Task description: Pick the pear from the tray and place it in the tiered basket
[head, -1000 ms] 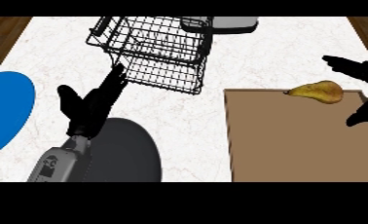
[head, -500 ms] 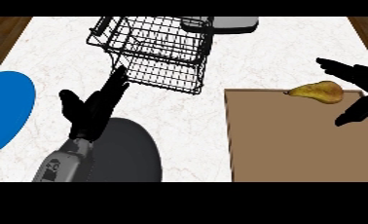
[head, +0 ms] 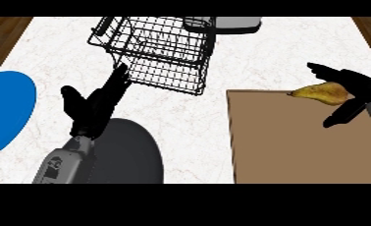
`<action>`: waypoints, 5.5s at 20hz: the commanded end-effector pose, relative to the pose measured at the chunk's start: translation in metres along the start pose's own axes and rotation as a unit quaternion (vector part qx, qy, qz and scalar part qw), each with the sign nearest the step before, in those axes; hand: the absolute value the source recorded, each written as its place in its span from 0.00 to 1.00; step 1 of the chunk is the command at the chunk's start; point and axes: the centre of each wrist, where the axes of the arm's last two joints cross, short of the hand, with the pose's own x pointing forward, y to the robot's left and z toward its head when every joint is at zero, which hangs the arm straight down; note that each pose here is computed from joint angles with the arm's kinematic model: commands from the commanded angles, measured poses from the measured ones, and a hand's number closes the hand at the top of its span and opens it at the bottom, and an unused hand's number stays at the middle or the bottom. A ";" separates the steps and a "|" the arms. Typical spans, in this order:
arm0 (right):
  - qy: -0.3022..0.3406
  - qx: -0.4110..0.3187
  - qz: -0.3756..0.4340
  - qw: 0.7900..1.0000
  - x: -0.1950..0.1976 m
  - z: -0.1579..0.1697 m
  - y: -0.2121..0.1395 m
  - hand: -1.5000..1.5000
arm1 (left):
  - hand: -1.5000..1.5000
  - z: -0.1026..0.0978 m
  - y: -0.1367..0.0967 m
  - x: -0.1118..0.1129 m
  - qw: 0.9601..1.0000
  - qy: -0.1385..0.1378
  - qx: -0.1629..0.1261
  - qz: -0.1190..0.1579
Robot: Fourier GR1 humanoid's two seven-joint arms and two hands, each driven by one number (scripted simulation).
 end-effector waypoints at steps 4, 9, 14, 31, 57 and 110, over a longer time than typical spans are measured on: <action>0.000 0.015 0.004 1.000 -0.018 -0.004 0.024 0.00 | 0.50 0.013 -0.005 -0.007 1.000 0.006 -0.002 -0.001; -0.021 0.021 0.003 1.000 -0.009 -0.024 0.041 0.00 | 0.50 0.004 0.007 0.002 1.000 0.007 0.003 0.000; -0.077 0.036 -0.008 0.996 -0.002 -0.031 0.044 1.00 | 0.50 0.004 0.003 0.001 1.000 0.005 0.000 0.006; 0.151 -0.157 0.121 0.969 0.019 -0.071 0.104 1.00 | 0.50 0.009 0.019 -0.014 0.999 0.030 0.038 0.002; -0.040 -0.463 0.117 0.878 0.410 -0.089 0.170 1.00 | 0.50 0.026 0.031 -0.030 0.997 0.051 0.053 0.016; -0.117 -0.604 -0.144 0.775 0.498 -0.082 0.141 0.00 | 0.50 -0.011 -0.009 -0.008 1.000 -0.002 -0.029 -0.007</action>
